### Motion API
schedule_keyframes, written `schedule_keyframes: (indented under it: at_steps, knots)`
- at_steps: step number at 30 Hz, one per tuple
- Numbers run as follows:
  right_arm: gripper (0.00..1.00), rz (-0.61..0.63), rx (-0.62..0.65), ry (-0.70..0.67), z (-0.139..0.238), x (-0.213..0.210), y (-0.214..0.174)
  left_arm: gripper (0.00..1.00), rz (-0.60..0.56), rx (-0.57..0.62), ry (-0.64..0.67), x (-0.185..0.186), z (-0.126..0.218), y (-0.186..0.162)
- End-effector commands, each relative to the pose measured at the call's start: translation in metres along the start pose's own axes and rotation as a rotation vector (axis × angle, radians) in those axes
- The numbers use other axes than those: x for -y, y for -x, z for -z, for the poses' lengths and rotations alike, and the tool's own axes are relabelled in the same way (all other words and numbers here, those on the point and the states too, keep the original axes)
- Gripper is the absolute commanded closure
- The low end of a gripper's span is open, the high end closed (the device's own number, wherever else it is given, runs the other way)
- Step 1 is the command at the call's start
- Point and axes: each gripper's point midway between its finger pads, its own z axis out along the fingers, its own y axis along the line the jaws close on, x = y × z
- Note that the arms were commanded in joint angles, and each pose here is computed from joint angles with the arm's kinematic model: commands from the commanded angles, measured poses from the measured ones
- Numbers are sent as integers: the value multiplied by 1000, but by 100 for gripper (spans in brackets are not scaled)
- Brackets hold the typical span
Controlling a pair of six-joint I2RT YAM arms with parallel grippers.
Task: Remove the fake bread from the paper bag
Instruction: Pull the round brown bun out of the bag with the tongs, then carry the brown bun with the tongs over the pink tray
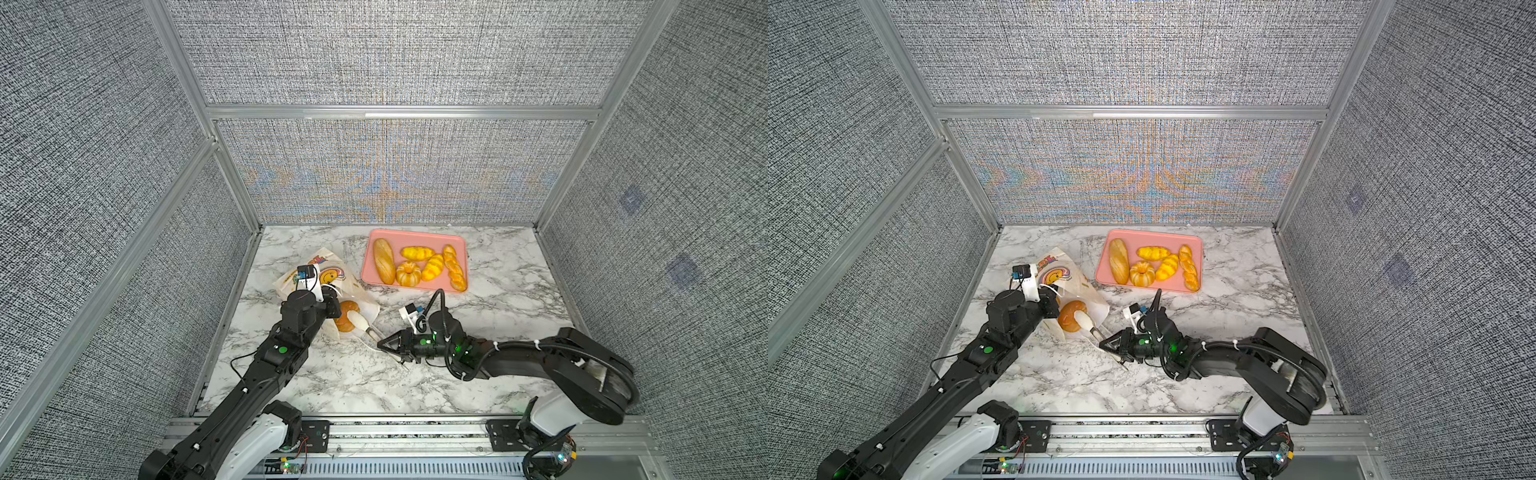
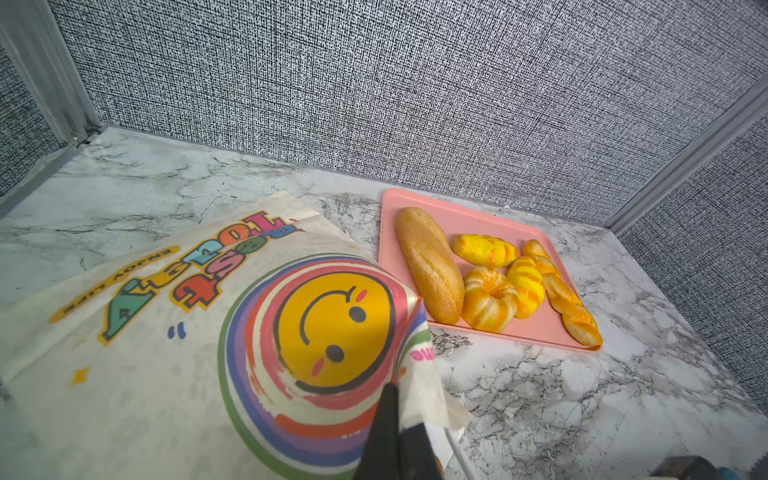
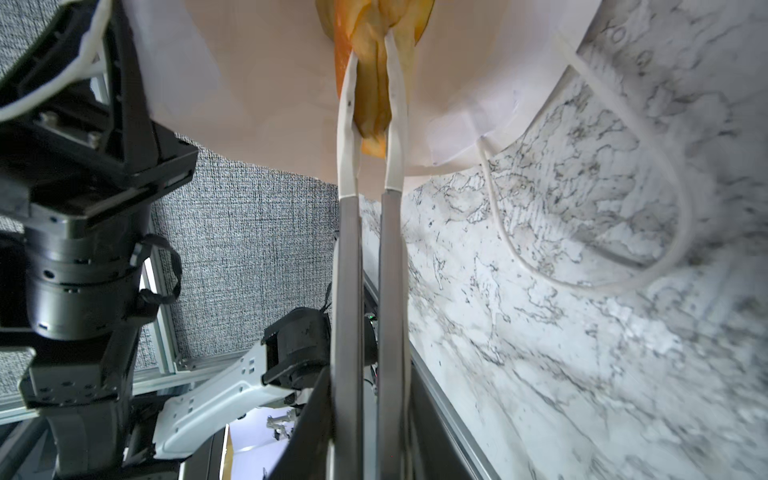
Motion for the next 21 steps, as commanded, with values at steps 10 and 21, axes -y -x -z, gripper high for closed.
schedule_keyframes:
  at_steps: [10, 21]
  knots:
    - [100, 204, -71, -144, 71, -11, -26, 100, -14, 40, 60, -5, -4, 19]
    - [100, 280, 212, -45, 169, -83, 83, 100, -3, 40, 47, 1, -9, 26]
